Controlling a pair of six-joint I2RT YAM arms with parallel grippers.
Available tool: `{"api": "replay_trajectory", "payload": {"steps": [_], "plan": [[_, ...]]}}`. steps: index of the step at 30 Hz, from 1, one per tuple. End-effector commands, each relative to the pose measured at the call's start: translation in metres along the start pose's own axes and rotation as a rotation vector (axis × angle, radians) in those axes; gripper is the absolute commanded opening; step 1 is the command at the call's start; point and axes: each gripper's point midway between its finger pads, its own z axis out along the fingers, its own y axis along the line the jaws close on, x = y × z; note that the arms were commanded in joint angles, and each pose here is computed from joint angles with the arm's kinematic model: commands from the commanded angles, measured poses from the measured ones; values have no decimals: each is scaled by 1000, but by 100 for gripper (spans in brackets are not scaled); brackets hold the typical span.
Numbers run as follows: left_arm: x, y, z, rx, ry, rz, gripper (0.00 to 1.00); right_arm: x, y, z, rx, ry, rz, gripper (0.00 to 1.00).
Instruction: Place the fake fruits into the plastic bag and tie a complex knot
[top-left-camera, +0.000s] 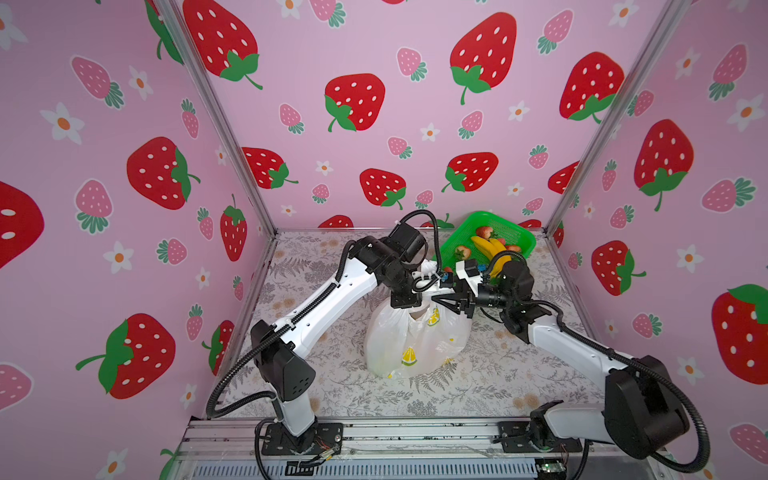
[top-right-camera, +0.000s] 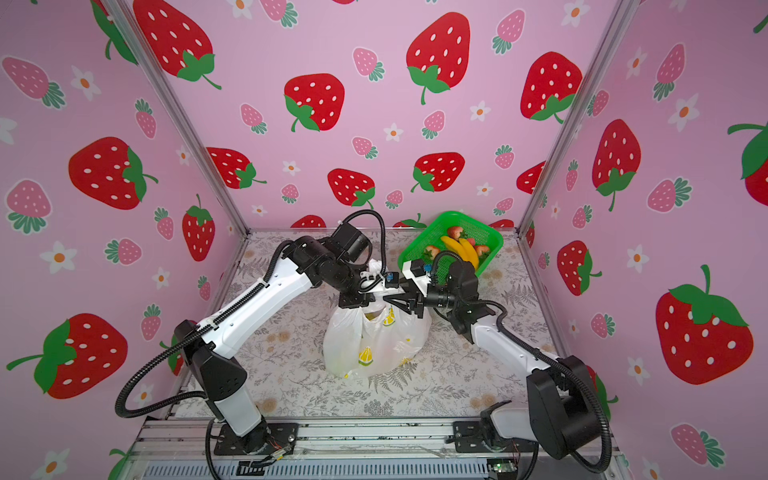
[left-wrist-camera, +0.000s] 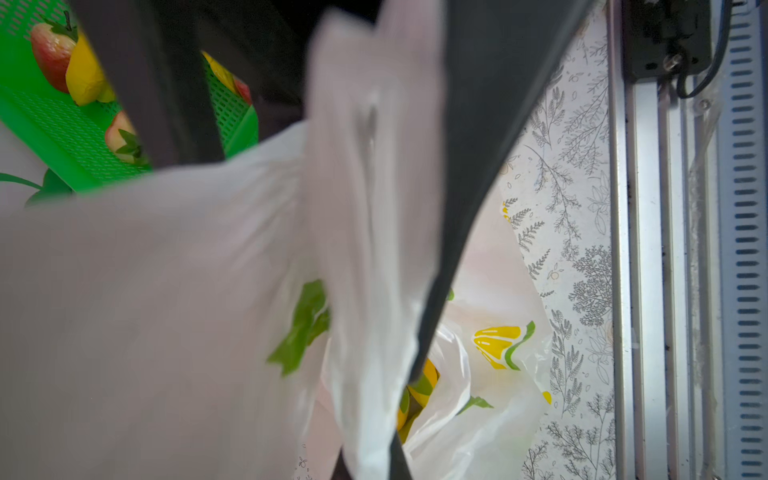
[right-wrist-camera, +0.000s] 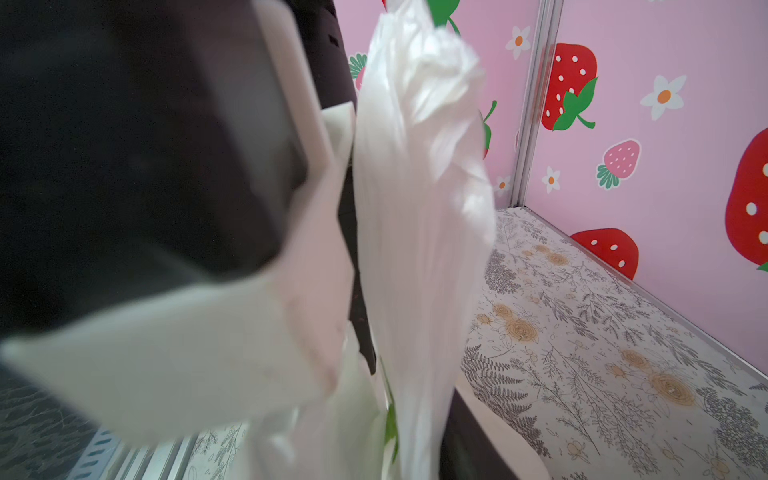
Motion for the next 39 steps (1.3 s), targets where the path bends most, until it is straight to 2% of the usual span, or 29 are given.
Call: {"api": "replay_trajectory", "payload": {"steps": [1,6,11,15,17,19,23,26,30,35,39], "plan": [[-14,3,-5,0,-47,6,0,1,2,3,-15,-8,-10,39],[-12,3,-1,10,-37,-2,0,2,1,3,-4,-7,-8,32],[-10,2,2,13,-32,-7,0,0,1,3,-6,-13,-7,30],[-10,2,2,13,-32,-12,1,1,1,2,1,-9,-10,18],[-10,3,-1,8,-41,-22,4,2,0,1,13,-5,-16,11],[-12,4,-5,-6,-64,-40,19,4,-1,-1,19,-1,-18,6],[-8,2,-15,-41,-107,-76,38,4,-1,-2,24,4,-25,0],[-5,1,-28,-51,-179,-150,47,4,1,-3,23,11,-36,0],[-11,6,-51,-36,-352,-296,56,4,5,-4,4,10,-38,0],[-40,21,-70,35,-594,-465,62,4,10,-3,-8,8,-37,0],[-61,30,-75,112,-694,-517,67,5,13,-2,-15,10,-31,0]]}}
